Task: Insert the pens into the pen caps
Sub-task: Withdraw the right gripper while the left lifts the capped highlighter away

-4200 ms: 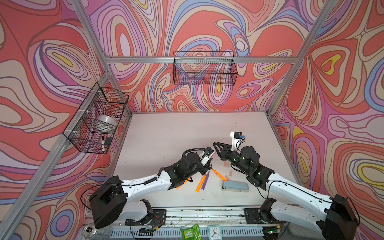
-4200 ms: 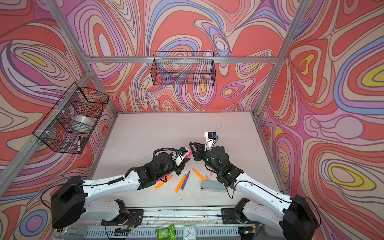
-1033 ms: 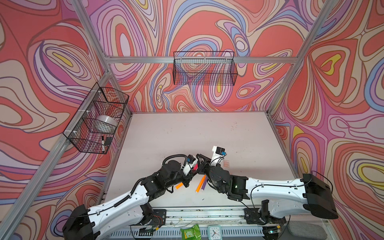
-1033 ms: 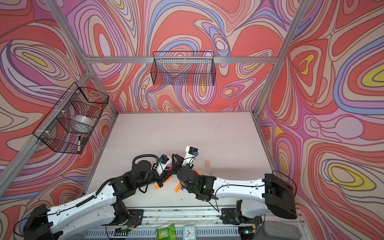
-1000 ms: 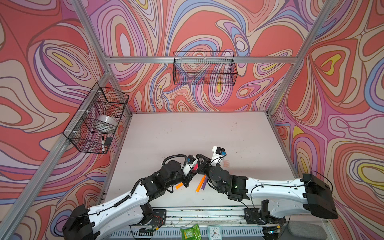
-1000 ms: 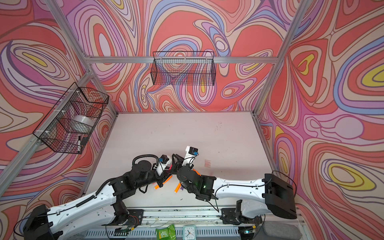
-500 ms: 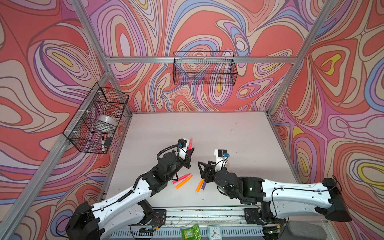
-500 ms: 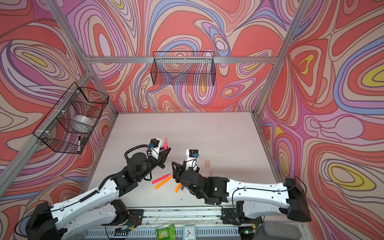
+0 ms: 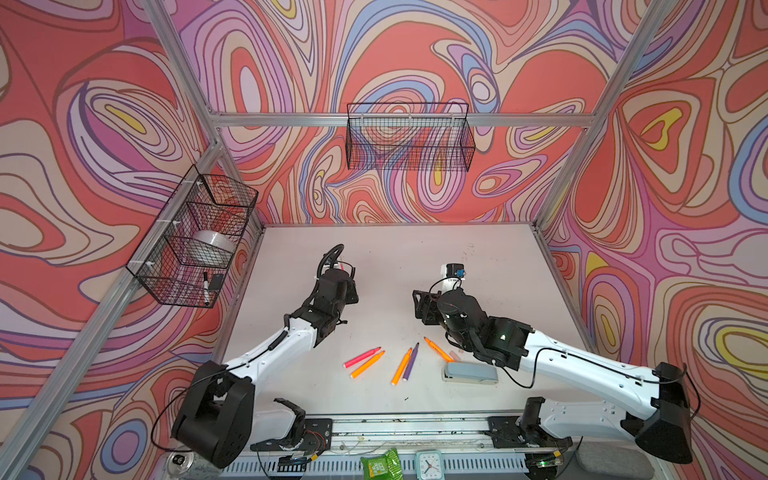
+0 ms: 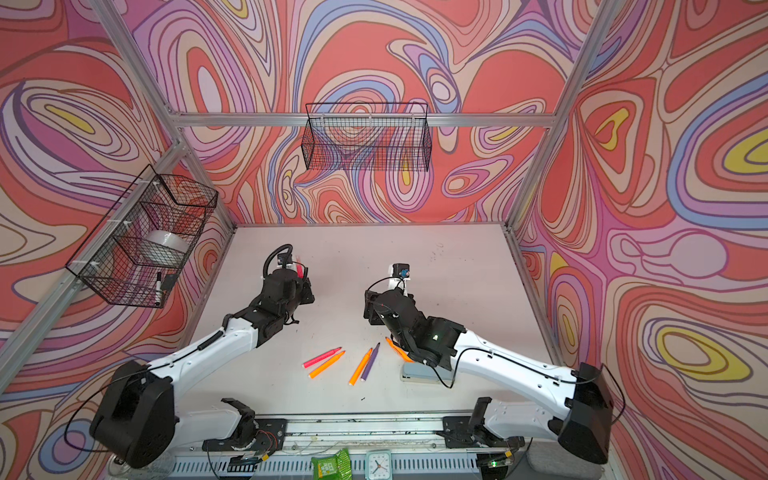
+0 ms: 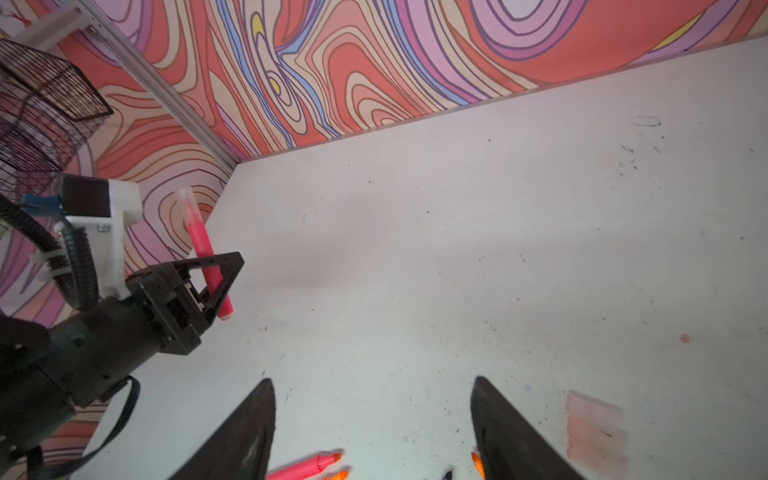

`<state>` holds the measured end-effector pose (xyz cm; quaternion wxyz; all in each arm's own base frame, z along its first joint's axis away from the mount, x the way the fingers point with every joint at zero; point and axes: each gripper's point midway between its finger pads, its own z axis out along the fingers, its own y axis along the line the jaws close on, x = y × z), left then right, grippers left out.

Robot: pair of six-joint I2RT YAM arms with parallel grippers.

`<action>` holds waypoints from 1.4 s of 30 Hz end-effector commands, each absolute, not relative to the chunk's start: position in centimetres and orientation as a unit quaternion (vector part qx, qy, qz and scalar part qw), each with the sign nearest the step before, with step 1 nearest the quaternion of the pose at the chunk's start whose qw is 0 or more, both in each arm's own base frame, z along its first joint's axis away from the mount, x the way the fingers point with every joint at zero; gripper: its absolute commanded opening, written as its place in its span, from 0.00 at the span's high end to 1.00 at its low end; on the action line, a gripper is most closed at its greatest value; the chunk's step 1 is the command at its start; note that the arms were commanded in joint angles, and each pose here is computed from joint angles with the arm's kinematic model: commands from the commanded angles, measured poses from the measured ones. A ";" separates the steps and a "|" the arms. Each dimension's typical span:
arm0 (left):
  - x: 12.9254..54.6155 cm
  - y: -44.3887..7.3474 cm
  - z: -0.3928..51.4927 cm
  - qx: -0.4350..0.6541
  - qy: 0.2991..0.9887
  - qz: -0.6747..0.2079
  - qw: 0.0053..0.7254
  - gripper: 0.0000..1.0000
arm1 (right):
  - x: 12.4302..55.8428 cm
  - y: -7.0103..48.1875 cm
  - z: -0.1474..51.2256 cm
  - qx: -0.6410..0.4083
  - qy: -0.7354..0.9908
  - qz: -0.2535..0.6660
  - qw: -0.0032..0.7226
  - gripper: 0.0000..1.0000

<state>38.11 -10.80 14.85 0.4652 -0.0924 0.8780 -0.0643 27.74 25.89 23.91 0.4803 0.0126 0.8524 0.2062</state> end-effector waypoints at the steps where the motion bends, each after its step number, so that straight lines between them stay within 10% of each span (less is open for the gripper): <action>1: 37.5 -9.3 11.2 -0.137 0.915 -0.026 0.378 1.00 | 28.0 25.7 21.7 -0.010 0.861 0.184 0.473 0.24; 33: 38.9 -5.1 2.5 -0.164 0.971 0.094 0.149 1.00 | 29.3 27.1 16.7 -0.023 0.896 0.146 0.418 0.28; 42: 39.0 -5.3 2.0 -0.165 0.973 0.081 0.137 0.85 | 29.2 27.4 16.5 -0.025 0.899 0.150 0.410 0.30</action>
